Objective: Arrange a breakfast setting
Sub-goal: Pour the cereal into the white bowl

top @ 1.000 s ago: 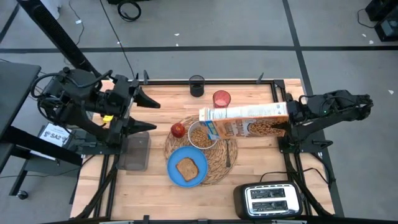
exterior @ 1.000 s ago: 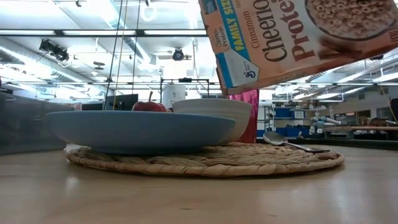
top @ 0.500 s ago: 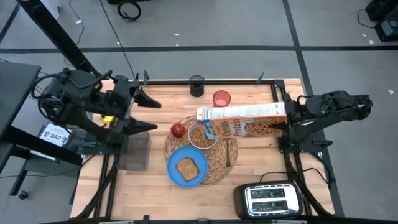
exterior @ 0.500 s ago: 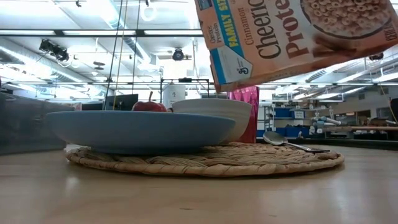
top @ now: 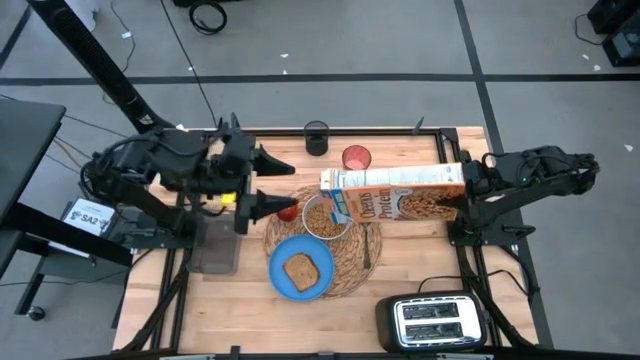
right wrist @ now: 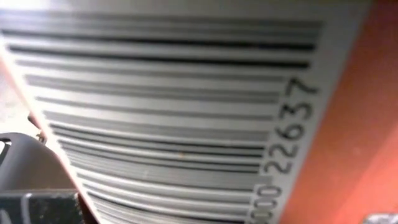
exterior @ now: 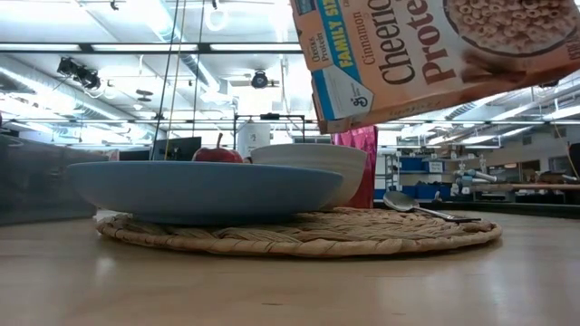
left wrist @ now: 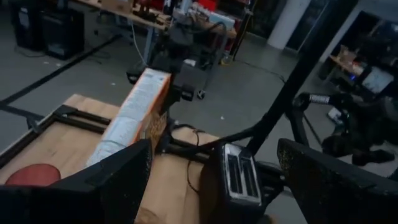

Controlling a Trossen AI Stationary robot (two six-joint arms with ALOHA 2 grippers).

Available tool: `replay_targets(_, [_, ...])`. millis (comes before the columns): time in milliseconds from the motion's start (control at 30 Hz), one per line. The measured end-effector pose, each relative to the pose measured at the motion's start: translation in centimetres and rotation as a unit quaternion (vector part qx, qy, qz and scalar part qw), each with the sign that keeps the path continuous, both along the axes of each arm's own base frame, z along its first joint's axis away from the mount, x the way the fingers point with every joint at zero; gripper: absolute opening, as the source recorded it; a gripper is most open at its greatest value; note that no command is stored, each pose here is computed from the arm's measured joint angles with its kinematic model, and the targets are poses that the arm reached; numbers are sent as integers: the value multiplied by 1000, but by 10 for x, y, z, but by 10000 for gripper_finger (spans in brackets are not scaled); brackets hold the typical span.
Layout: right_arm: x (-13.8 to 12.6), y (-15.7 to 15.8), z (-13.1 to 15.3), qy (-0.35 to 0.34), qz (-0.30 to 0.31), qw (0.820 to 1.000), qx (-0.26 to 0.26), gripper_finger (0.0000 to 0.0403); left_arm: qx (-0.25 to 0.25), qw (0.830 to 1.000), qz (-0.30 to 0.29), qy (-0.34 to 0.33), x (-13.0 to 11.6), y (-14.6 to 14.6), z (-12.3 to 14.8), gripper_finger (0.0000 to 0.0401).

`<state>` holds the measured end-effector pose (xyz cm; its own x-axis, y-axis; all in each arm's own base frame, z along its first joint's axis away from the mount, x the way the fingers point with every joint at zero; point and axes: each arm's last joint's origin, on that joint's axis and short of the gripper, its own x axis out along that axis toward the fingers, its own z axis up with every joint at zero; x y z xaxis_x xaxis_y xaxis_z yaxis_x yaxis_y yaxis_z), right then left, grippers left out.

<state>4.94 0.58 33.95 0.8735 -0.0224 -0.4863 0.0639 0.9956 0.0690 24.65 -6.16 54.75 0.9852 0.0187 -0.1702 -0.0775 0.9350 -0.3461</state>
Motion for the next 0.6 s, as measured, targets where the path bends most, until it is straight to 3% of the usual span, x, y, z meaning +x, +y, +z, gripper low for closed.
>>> replay_targets(333, [-15, -3, -18, -43, 2, 998, 37, 242, 1, 999, -4, -41, 17, -7, 3, 350])
replay_targets(600, [-36, -8, -25, -69, 10, 997, 46, 242, -89, 995, 20, -48, 18, -1, 3, 350])
